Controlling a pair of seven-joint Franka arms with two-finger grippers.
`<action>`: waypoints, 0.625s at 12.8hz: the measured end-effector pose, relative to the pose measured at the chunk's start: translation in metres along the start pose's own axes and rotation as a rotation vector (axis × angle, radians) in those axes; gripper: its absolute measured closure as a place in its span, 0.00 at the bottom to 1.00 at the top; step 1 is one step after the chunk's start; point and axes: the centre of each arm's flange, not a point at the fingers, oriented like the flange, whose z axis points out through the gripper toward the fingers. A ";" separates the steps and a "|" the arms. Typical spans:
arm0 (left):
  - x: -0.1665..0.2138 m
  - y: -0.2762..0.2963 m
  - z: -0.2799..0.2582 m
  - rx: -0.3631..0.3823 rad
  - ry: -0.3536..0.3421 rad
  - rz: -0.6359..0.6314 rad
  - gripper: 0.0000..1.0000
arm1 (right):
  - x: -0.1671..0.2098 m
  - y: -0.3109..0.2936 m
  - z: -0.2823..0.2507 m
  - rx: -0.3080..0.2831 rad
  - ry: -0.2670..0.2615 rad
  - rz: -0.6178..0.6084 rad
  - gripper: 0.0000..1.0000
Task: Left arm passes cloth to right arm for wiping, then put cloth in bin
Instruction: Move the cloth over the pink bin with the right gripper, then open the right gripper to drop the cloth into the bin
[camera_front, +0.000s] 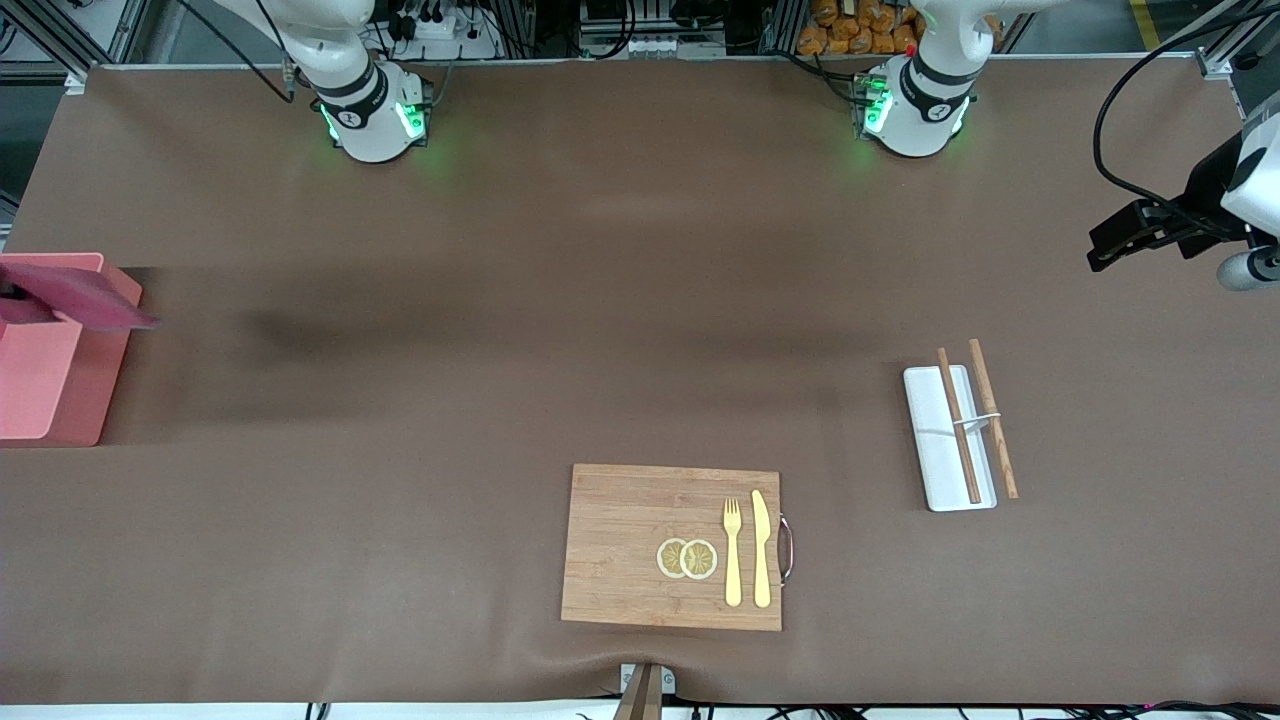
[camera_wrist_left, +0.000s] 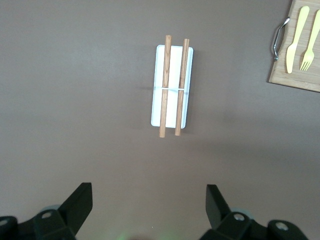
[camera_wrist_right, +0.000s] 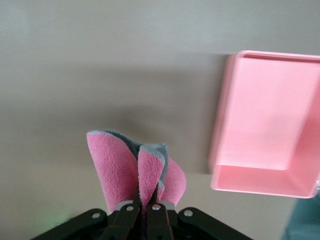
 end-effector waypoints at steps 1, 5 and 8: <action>0.000 0.000 0.000 0.000 0.000 0.000 0.00 | -0.009 0.035 0.007 -0.036 0.020 -0.022 0.98; -0.001 0.002 -0.001 0.000 0.001 0.004 0.00 | -0.021 0.124 0.055 -0.141 0.035 -0.050 0.98; -0.001 0.002 -0.001 0.000 0.001 0.005 0.00 | -0.025 0.156 0.070 -0.191 0.065 -0.096 0.82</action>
